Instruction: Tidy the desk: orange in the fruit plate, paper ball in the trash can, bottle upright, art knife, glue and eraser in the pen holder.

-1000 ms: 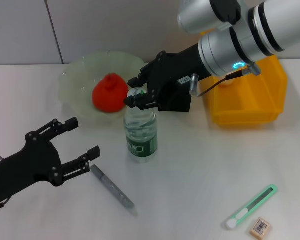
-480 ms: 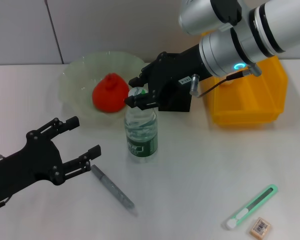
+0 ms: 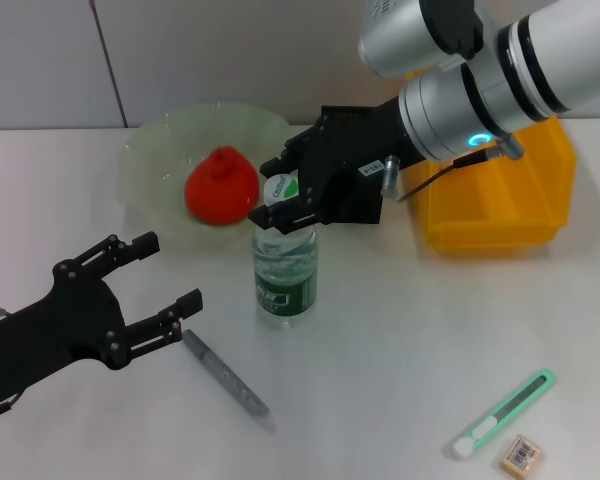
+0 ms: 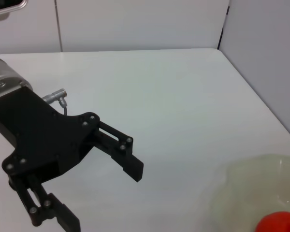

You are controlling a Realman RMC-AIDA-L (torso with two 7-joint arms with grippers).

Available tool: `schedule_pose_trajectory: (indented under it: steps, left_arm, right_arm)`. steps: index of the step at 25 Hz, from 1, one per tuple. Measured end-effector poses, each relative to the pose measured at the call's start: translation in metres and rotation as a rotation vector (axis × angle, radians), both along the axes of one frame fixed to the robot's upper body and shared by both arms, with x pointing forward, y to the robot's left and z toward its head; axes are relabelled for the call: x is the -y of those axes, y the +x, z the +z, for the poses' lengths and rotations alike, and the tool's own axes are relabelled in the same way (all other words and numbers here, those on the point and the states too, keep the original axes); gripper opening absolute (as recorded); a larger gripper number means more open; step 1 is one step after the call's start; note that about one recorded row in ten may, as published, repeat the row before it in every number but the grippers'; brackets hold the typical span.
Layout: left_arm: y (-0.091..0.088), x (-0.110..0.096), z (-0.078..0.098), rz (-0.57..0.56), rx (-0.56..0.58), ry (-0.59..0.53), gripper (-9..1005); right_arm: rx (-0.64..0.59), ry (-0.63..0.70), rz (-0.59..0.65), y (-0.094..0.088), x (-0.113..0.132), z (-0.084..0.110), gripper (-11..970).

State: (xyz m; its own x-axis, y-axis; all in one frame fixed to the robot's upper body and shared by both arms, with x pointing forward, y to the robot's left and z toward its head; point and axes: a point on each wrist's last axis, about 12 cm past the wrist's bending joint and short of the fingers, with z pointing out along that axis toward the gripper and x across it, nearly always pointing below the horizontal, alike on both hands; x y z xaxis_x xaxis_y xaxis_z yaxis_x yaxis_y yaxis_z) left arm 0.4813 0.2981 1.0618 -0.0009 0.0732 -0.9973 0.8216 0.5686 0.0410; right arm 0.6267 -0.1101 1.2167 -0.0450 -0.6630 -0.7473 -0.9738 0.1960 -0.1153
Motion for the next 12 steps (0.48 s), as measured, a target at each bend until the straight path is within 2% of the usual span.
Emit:
schedule_pose_trajectory:
  steps: [4,12]
  left_arm:
    - [0.0001,-0.0001,-0.0001,0.001,0.000,0.001,827]
    - [0.0001,-0.0001,-0.0001,0.002,-0.001,0.001,827]
  right_arm:
    - [0.004,0.005,-0.007,0.0004,0.0014,-0.0001,562]
    - [0.035,0.023,-0.004,-0.0024,0.0029,0.0070,613]
